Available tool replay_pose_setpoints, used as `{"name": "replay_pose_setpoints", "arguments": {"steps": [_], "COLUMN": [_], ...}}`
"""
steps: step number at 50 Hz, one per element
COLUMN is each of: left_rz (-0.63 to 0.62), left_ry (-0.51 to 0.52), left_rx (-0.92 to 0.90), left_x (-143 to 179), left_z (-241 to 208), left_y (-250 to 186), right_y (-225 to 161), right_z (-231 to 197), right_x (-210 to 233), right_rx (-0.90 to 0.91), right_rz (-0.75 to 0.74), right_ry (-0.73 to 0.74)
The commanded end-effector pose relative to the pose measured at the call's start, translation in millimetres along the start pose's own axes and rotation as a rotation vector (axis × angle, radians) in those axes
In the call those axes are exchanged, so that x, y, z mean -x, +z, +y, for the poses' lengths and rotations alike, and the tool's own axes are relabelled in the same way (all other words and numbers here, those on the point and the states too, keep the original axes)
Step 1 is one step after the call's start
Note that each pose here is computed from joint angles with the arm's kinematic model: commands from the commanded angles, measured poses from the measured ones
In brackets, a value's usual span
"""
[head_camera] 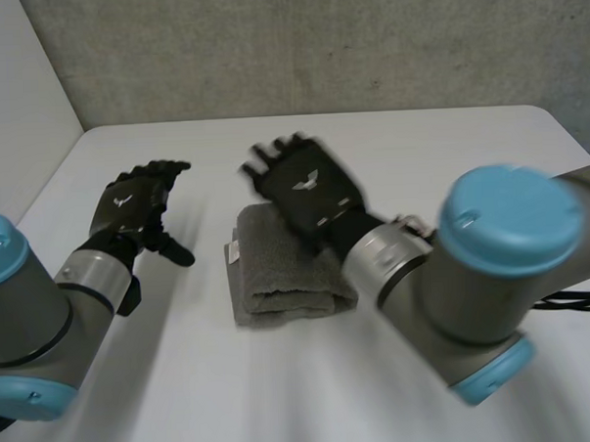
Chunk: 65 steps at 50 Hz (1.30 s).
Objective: Fold the laundry
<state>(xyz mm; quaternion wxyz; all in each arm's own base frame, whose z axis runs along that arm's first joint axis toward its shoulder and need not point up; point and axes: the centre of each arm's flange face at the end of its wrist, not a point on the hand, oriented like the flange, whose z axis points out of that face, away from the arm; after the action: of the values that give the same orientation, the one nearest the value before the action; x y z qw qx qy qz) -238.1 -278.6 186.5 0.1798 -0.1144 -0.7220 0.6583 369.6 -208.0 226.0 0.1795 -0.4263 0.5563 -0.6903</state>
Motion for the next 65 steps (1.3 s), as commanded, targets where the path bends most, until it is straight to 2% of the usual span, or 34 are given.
{"name": "replay_pose_setpoints", "arguments": {"steps": [1, 2, 4, 7, 10, 15, 21, 24, 26, 27, 28, 29, 30, 31, 32, 34, 35, 36, 37, 39, 40, 42, 47, 65], "left_rz": [0.115, 0.116, 0.174, 0.177, 0.156, 0.092, 0.079, 0.077, 0.084, 0.084, 0.089, 0.089, 0.093, 0.097, 0.097, 0.099, 0.099, 0.097, 0.097, 0.077, 0.077, -0.011, -0.124, -0.139], "left_ry": [0.001, 0.001, 0.003, 0.009, 0.016, 0.032, 0.038, 0.035, 0.030, 0.030, 0.026, 0.026, 0.023, 0.019, 0.019, 0.013, 0.013, 0.011, 0.011, 0.006, 0.006, 0.005, 0.007, 0.007], "left_rx": [-0.059, -0.059, -0.044, -0.011, 0.019, 0.177, 0.239, 0.227, 0.165, 0.164, 0.125, 0.125, 0.084, 0.040, 0.040, -0.040, -0.040, -0.065, -0.065, -0.076, -0.076, -0.064, -0.039, -0.031], "left_x": [-41, -41, -65, -78, -79, -73, -71, -72, -75, -75, -77, -77, -79, -80, -80, -81, -81, -81, -81, -76, -76, -57, -33, -28], "left_z": [-14, -14, -6, 8, 19, 71, 81, 68, 36, 35, 17, 17, -3, -25, -25, -69, -70, -90, -90, -125, -125, -151, -171, -176], "left_y": [7, 7, 11, 16, 19, 29, 29, 28, 25, 25, 22, 22, 18, 12, 12, -2, -2, -10, -10, -28, -28, -39, -51, -55], "right_y": [-1, 1, 4, 7, 9, 13, 16, 17, 15, 15, 13, 10, 10, 6, 6, -5, -5, -11, -18, -25, -25, -42, -54, -60], "right_z": [23, 34, 43, 60, 79, 102, 111, 106, 84, 83, 64, 44, 44, 24, 24, -14, -15, -33, -50, -63, -63, -84, -89, -87], "right_x": [-51, -54, -55, -52, -45, -38, -34, -37, -46, -46, -54, -62, -62, -70, -70, -88, -88, -98, -108, -116, -116, -134, -159, -180], "right_rx": [0.085, 0.121, 0.159, 0.235, 0.308, 0.371, 0.400, 0.395, 0.361, 0.360, 0.317, 0.268, 0.268, 0.220, 0.220, 0.128, 0.127, 0.083, 0.044, 0.025, 0.025, 0.014, 0.048, 0.073], "right_rz": [0.117, 0.122, 0.123, 0.112, 0.095, 0.087, 0.077, 0.080, 0.091, 0.091, 0.106, 0.119, 0.119, 0.134, 0.134, 0.185, 0.185, 0.225, 0.276, 0.325, 0.326, 0.421, 0.499, 0.564], "right_ry": [0.275, 0.326, 0.369, 0.430, 0.460, 0.476, 0.471, 0.463, 0.444, 0.444, 0.431, 0.419, 0.419, 0.404, 0.404, 0.381, 0.381, 0.368, 0.350, 0.336, 0.336, 0.314, 0.305, 0.301]}}
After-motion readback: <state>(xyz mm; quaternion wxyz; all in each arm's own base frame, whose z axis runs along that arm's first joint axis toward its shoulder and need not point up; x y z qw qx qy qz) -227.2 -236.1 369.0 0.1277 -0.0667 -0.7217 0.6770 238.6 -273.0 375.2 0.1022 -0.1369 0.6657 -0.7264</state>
